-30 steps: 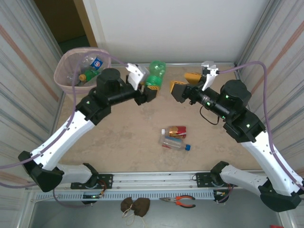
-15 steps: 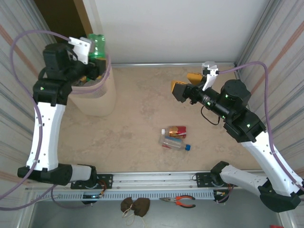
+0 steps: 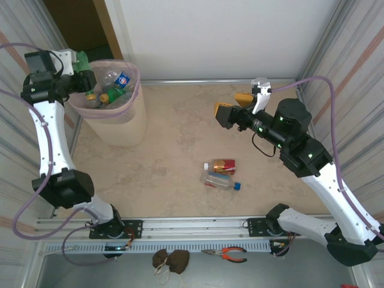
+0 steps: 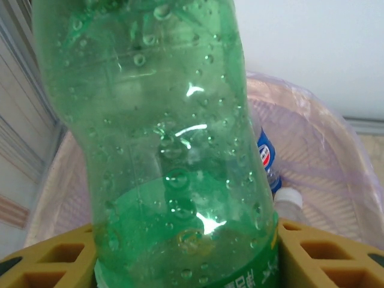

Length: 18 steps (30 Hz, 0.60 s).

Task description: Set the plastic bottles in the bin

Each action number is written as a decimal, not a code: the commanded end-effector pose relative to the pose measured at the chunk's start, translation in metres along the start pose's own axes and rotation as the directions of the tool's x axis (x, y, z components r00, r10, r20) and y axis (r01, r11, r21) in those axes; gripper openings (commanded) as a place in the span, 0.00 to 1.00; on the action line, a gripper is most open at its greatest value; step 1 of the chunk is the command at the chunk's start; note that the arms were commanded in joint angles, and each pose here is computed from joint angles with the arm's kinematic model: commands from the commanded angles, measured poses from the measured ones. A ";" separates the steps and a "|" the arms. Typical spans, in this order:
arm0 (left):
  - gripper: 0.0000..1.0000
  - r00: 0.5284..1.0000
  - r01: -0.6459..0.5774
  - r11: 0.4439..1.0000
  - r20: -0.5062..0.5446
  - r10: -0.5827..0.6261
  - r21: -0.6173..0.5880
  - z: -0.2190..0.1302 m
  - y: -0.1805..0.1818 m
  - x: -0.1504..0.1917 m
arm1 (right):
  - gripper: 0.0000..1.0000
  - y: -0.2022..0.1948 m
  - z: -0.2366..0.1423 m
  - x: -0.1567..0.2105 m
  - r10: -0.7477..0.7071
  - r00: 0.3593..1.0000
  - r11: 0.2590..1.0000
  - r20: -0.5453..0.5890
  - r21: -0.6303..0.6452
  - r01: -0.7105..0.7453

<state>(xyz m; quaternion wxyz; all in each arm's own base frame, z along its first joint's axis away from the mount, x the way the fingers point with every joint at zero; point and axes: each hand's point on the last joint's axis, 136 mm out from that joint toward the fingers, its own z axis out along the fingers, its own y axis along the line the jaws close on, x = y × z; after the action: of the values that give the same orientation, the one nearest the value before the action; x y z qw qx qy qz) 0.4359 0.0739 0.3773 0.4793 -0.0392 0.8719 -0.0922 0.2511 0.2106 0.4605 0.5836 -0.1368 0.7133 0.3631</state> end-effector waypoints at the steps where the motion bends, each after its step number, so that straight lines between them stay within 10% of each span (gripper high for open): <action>1: 0.38 0.989 0.130 0.983 0.050 -0.137 0.126 0.008 0.000 -0.022 | 0.89 -0.003 -0.003 -0.010 -0.015 0.999 1.000 0.028 0.021 0.014; 18: 0.42 0.984 0.110 0.993 -0.148 -0.103 0.043 0.061 0.033 -0.005 | 0.89 -0.007 -0.002 -0.007 0.000 1.000 0.999 0.020 0.040 -0.001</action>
<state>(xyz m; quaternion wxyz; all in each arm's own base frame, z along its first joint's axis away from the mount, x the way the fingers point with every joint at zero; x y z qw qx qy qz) 0.5103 0.0973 0.3362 0.4287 -0.0897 0.8796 -0.1859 0.2551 0.2085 0.4587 0.5852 -0.1302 0.7167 0.3562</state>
